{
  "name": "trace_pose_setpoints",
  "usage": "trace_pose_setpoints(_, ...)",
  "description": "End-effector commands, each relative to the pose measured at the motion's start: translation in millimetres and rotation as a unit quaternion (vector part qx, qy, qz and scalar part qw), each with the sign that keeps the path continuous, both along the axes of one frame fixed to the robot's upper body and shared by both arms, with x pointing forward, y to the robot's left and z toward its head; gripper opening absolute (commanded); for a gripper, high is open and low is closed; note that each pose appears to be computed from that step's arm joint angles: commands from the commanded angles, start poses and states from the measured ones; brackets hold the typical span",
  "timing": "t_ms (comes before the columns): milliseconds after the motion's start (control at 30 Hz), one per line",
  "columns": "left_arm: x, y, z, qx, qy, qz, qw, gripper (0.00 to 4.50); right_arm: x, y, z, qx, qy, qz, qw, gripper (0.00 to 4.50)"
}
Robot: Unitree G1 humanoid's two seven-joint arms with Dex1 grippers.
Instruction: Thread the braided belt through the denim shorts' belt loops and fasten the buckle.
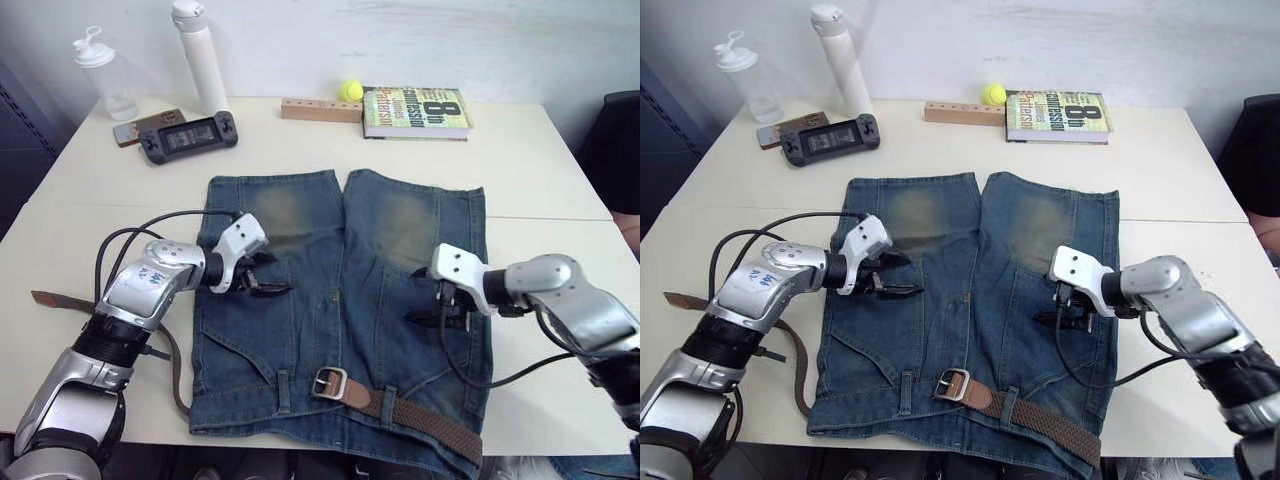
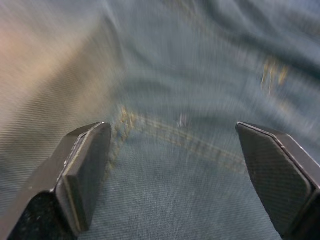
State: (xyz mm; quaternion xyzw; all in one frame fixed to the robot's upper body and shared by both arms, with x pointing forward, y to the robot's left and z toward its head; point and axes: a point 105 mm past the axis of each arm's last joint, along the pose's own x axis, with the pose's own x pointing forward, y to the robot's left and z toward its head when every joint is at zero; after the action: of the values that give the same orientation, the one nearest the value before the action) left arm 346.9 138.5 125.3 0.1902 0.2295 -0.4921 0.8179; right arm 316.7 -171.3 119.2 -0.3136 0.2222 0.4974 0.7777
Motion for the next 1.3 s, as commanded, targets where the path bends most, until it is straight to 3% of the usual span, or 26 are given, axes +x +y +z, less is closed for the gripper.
trace_pose_setpoints(33,-6.3,11.0,-22.2,0.067,0.04,-0.009,0.997,4.38,3.3,-7.3,-24.5,-0.038,0.017,-0.015,0.999,4.5)
trace_pose_setpoints(167,-21.8,19.2,-45.7,0.123,0.078,-0.035,0.989,4.38,-7.0,-11.4,-46.0,-0.064,0.056,-0.02,0.996,4.5)
trace_pose_setpoints(200,-21.7,18.9,-47.9,0.126,0.08,-0.031,0.988,4.14,-7.3,-10.4,-47.2,-0.057,0.061,-0.028,0.996,4.26)
trace_pose_setpoints(300,-19.4,16.8,-52.6,0.129,0.079,-0.018,0.988,3.28,-11.4,-8.9,-51.4,-0.049,0.079,-0.044,0.995,3.36)
trace_pose_setpoints(567,-27.5,3.9,-36.1,0.063,0.083,-0.022,0.994,0.08,-20.5,1.0,-40.4,0.001,0.117,-0.075,0.99,0.01)
trace_pose_setpoints(733,-29.7,-2.1,-13.0,0.004,0.072,-0.016,0.997,0.02,-26.1,10.2,-23.9,0.026,0.116,-0.067,0.991,0.0)
trace_pose_setpoints(867,-23.2,-1.3,18.0,-0.037,0.037,-0.001,0.999,0.02,-23.0,20.7,17.0,0.063,0.086,-0.042,0.993,0.0)
trace_pose_setpoints(1033,9.2,5.7,56.4,-0.064,-0.056,0.052,0.995,0.02,8.4,22.2,76.9,0.078,-0.012,-0.047,0.996,0.0)
trace_pose_setpoints(1300,73.0,7.3,70.0,-0.063,-0.133,0.123,0.981,0.02,73.8,19.3,92.0,0.021,-0.116,-0.068,0.991,0.0)
